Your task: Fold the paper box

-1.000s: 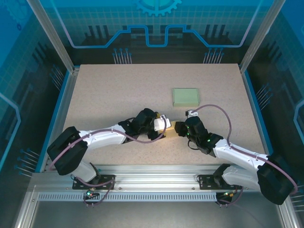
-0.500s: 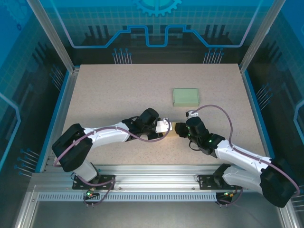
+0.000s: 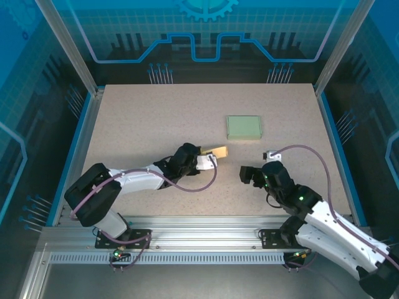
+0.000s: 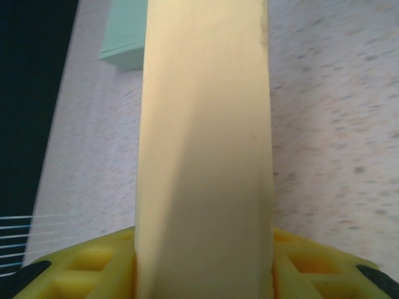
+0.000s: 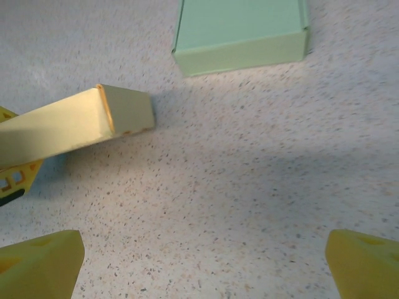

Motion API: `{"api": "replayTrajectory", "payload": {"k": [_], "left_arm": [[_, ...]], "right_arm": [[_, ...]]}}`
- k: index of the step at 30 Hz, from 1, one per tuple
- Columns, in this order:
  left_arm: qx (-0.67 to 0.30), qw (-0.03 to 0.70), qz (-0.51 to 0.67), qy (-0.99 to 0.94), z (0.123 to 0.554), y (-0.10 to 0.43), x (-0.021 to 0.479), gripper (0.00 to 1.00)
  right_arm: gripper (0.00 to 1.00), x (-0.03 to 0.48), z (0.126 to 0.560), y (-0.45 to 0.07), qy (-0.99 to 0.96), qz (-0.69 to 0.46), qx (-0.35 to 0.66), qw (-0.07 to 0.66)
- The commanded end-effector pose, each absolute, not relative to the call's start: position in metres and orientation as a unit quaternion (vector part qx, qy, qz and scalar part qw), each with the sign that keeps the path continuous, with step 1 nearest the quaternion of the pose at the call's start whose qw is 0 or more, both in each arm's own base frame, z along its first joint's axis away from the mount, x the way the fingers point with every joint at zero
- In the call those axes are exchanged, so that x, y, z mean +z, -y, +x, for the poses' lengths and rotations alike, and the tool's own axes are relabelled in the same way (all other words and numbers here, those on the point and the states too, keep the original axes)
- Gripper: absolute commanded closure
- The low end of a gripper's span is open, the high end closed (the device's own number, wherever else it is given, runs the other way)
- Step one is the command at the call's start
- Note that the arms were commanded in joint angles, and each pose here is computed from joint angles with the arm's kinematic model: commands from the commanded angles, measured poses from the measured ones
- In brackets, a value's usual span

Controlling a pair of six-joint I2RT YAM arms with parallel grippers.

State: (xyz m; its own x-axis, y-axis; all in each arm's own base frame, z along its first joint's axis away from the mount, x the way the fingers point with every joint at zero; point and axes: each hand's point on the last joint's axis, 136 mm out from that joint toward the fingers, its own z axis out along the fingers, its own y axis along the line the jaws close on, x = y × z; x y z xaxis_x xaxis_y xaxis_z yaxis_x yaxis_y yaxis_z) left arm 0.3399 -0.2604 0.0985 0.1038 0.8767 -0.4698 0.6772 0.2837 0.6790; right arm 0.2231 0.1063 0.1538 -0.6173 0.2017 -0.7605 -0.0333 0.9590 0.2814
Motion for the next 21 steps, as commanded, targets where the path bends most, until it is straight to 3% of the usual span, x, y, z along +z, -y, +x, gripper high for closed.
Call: {"api": "replayTrajectory", "payload": {"k": [1,8,16,21], "left_arm": [[0.166,0.517,0.554,-0.631,0.378,0.247,0.132,0.55],[0.26,0.531,0.561,-0.58,0.426,0.237,0.12,0.55],[0.299,0.541,0.591,-0.518,0.453,0.259,0.095,0.52],[0.285,0.53,0.605,-0.522,0.448,0.26,0.083,0.22]], "right_arm": [[0.0,0.161,0.211,-0.081,-0.889,0.072,0.106,0.441],[0.0,0.165,0.202,-0.07,-0.88,0.084,0.109,0.455],[0.0,0.168,0.204,-0.066,-0.879,0.085,0.094,0.46],[0.0,0.165,0.205,-0.064,-0.879,0.087,0.087,0.461]]}}
